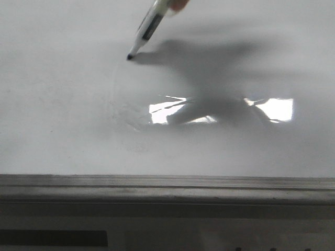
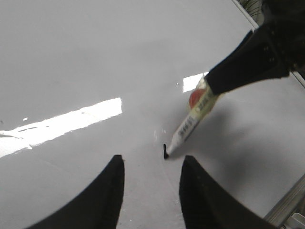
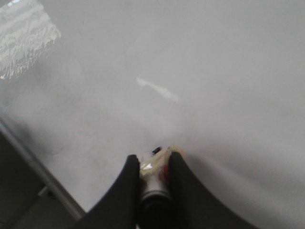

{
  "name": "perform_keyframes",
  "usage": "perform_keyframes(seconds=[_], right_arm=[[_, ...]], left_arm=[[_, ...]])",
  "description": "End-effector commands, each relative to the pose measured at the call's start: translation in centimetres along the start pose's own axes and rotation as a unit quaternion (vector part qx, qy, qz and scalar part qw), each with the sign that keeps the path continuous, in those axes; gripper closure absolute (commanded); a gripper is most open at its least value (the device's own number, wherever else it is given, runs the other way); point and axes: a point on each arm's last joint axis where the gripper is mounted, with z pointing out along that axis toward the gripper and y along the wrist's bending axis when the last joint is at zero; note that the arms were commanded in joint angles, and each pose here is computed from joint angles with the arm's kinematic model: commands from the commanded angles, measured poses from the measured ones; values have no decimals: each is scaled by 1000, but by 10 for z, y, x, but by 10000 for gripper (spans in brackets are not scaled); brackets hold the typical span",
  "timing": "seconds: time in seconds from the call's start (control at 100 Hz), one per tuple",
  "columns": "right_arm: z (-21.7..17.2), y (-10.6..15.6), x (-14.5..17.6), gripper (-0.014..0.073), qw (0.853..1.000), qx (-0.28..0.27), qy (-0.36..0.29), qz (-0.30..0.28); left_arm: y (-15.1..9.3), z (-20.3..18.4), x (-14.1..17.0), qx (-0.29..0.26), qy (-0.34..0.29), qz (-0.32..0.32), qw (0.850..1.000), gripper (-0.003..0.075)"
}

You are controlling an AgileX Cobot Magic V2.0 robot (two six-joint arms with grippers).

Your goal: Write number 6 on whiteboard

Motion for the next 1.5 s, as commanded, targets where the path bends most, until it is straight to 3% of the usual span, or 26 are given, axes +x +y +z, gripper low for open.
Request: perform_keyframes(seconds=[0.0,0.12,0.33,0.78,0.98,1.17,1.49], right_arm=[[7,-1,13,659,1000,-2,5,8],[3,2,37,659,999,-12,29,7],[-25,4,15,659,999,-17,-41,3],[-12,21,14,659,998,-45,-33,-11],[-29,32,8,659,995,-69,-70,-17],[-32,43,12,659,994,-92,-56,-28],[-34,60,18,659,990,-129,-41,-27]], left_arm=[[0,0,-16,0,-50,-9,999,470],[0,0,-16,0,-50,-9,999,470],[0,0,-16,0,-50,-9,999,470],[-2,5,-12,9,-29,9,999,470],[-14,11,-6,59,-9,37,998,469],[-36,28,6,132,22,61,989,467],[-47,53,17,157,21,55,986,468]])
